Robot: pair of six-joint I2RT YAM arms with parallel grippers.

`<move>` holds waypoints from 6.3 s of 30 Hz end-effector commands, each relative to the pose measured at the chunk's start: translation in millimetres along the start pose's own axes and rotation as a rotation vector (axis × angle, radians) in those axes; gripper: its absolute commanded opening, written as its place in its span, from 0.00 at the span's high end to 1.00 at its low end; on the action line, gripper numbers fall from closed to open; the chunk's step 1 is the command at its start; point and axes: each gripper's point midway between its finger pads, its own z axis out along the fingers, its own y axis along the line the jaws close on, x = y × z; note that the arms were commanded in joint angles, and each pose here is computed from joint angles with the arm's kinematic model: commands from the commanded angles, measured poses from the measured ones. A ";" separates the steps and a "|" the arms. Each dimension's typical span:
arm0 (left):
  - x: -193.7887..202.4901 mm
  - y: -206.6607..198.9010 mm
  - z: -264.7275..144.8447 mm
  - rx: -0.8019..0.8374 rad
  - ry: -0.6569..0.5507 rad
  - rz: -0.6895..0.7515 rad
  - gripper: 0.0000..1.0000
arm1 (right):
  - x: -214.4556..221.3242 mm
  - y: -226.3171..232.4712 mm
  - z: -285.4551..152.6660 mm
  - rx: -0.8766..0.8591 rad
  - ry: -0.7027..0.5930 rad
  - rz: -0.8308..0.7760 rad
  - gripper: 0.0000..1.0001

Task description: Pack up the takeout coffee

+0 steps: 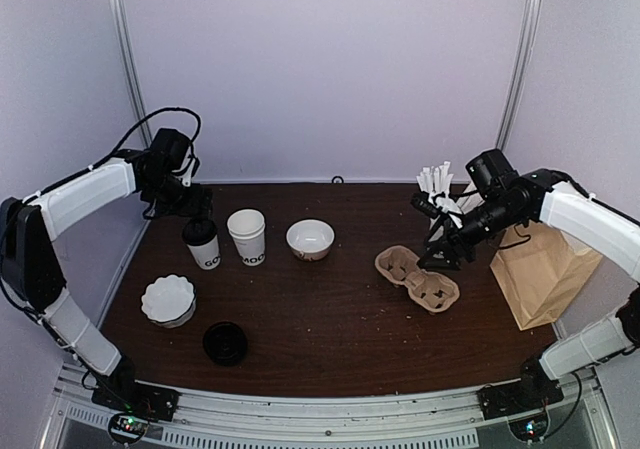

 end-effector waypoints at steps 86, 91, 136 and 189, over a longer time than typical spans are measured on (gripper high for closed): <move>36.2 -257.2 -181.8 0.767 -0.190 0.655 0.17 | 120.5 -118.0 -325.4 1.001 0.135 0.597 1.00; 30.4 -255.2 -190.0 0.761 -0.199 0.648 0.17 | 91.0 -99.4 -344.0 1.075 0.061 0.533 1.00; 19.3 -172.7 -260.1 0.573 -0.345 0.600 0.16 | -201.6 139.5 -399.6 0.439 -0.913 -0.141 1.00; 27.3 -153.9 -238.6 0.491 -0.371 0.616 0.14 | -187.0 112.0 -44.8 -0.138 -0.120 -0.227 1.00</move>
